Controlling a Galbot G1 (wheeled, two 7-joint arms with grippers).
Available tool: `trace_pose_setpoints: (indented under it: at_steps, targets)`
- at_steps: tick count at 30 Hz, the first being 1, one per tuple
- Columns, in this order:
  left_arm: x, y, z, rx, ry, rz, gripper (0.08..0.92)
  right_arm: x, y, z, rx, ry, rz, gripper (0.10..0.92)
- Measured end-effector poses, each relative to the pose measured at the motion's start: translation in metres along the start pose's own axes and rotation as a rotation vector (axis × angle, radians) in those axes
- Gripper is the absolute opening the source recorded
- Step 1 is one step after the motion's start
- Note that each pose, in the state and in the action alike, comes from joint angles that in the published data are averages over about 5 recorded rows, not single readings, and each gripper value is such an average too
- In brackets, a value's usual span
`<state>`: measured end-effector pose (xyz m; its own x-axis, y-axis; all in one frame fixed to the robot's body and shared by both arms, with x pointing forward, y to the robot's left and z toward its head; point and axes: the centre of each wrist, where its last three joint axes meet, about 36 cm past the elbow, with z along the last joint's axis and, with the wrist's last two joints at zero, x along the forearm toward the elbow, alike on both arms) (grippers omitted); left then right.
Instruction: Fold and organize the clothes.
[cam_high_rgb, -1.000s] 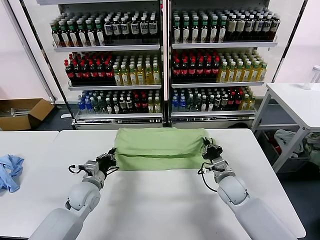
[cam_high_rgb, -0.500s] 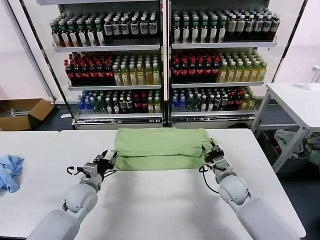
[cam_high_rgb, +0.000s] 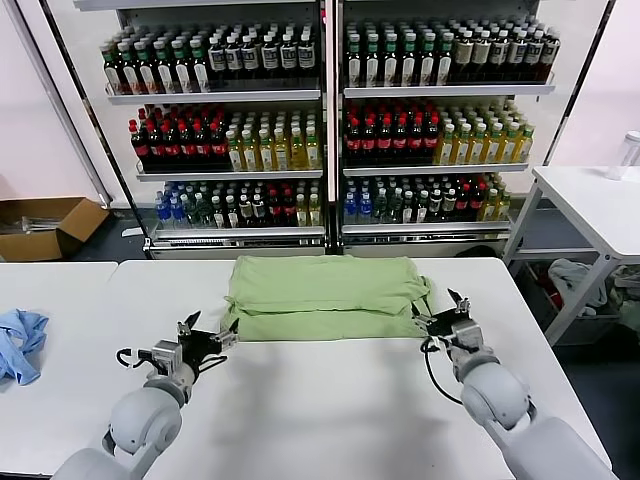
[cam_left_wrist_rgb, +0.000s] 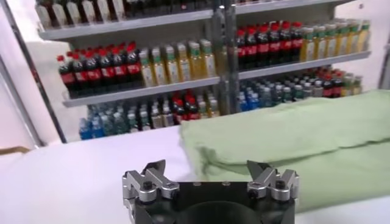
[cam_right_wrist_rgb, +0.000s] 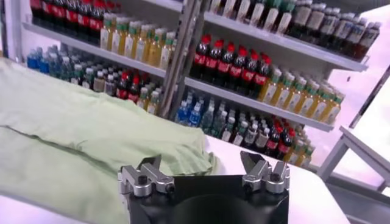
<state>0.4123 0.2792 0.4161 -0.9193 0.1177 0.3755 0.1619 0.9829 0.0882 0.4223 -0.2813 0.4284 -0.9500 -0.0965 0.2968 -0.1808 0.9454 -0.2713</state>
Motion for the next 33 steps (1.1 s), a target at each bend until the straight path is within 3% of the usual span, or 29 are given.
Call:
trace_pose_setpoints:
  at_steps: [9, 14, 23, 29, 33]
  targets:
    - [0.011, -0.009, 0.005, 0.052, 0.028, 0.036, 0.823, 0.012, -0.001, 0.018, -0.06, 0.003, -0.015, 0.823]
    - [0.007, -0.004, 0.005, 0.075, 0.043, 0.034, 0.823, 0.011, 0.002, 0.024, -0.103, 0.021, -0.026, 0.82]
    - [-0.009, 0.0, 0.009, 0.119, 0.075, 0.034, 0.823, 0.003, 0.009, 0.033, -0.177, 0.044, -0.053, 0.741]
    - [-0.02, 0.005, 0.011, 0.133, 0.088, 0.028, 0.817, -0.005, 0.015, 0.036, -0.2, 0.05, -0.065, 0.597]
    - [-0.026, 0.006, 0.013, 0.14, 0.097, 0.024, 0.758, -0.01, 0.017, 0.038, -0.21, 0.055, -0.07, 0.484]
